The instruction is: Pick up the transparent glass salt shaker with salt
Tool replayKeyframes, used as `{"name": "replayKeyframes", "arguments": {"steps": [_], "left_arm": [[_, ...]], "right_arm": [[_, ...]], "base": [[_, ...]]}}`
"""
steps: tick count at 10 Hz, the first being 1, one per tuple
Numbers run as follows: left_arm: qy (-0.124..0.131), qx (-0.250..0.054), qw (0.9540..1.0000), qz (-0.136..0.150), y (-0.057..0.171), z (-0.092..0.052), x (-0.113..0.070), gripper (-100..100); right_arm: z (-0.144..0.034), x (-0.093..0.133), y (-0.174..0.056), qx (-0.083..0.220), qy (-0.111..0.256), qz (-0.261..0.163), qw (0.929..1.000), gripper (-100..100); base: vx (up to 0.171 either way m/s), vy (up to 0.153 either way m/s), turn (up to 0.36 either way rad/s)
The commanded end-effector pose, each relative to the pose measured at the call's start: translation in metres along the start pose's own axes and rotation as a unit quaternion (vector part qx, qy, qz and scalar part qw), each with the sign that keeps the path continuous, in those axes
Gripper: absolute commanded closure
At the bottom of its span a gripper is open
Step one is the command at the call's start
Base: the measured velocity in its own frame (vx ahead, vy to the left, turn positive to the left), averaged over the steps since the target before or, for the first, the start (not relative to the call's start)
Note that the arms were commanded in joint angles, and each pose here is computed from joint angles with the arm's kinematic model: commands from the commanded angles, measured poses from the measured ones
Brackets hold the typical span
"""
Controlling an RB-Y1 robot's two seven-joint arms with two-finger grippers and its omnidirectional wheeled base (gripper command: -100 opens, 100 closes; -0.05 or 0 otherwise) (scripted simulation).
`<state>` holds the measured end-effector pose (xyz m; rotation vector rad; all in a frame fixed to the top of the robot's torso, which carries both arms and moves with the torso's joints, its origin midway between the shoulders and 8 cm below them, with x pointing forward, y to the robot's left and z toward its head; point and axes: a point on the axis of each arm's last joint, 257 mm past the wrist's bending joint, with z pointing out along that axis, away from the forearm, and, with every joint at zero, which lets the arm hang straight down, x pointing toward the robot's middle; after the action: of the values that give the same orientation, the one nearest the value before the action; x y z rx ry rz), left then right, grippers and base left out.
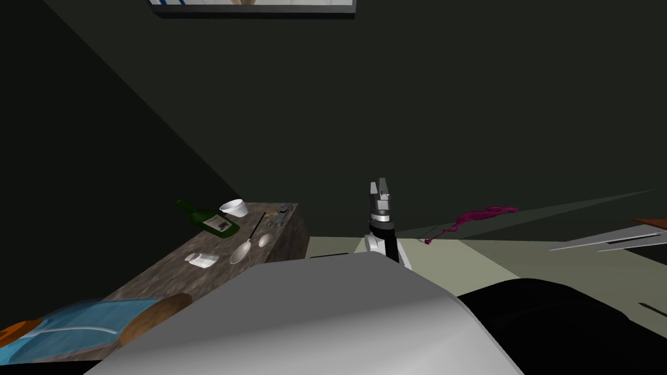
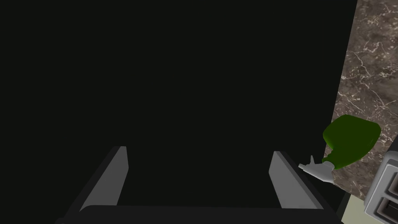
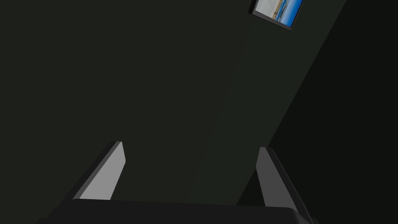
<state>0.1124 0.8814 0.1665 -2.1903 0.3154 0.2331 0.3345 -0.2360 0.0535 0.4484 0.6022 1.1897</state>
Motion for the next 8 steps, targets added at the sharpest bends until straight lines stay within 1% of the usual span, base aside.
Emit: {"name": "replayKeyframes", "arguments": {"steps": [1,2,3,4,8], "left_arm": [[0.016,0.004,0.9998,-0.012,-0.004,-0.004,0.004,-100],[0.01,0.004,0.9999,-0.01,0.002,0.009,-0.002,-100],[0.011,0.003,0.9999,-0.01,0.0,0.001,0.001,-100],[0.011,0.004,0.9999,-0.01,0.0,0.002,0.001,100],[0.011,0.003,0.9999,-0.01,0.0,0.002,0.001,100]], "right_arm": [[0.0,0.0,0.0,0.0,0.0,0.0,1.0,0],[0.0,0.0,0.0,0.0,0.0,0.0,1.0,0],[0.0,0.0,0.0,0.0,0.0,0.0,1.0,0],[0.0,0.0,0.0,0.0,0.0,0.0,1.0,0],[0.0,0.0,0.0,0.0,0.0,0.0,1.0,0]], "base": [[0.0,0.0,0.0],[-0.017,0.05,-0.036],[-0.012,0.033,-0.015],[0.0,0.0,0.0],[0.0,0.0,0.0]]}}
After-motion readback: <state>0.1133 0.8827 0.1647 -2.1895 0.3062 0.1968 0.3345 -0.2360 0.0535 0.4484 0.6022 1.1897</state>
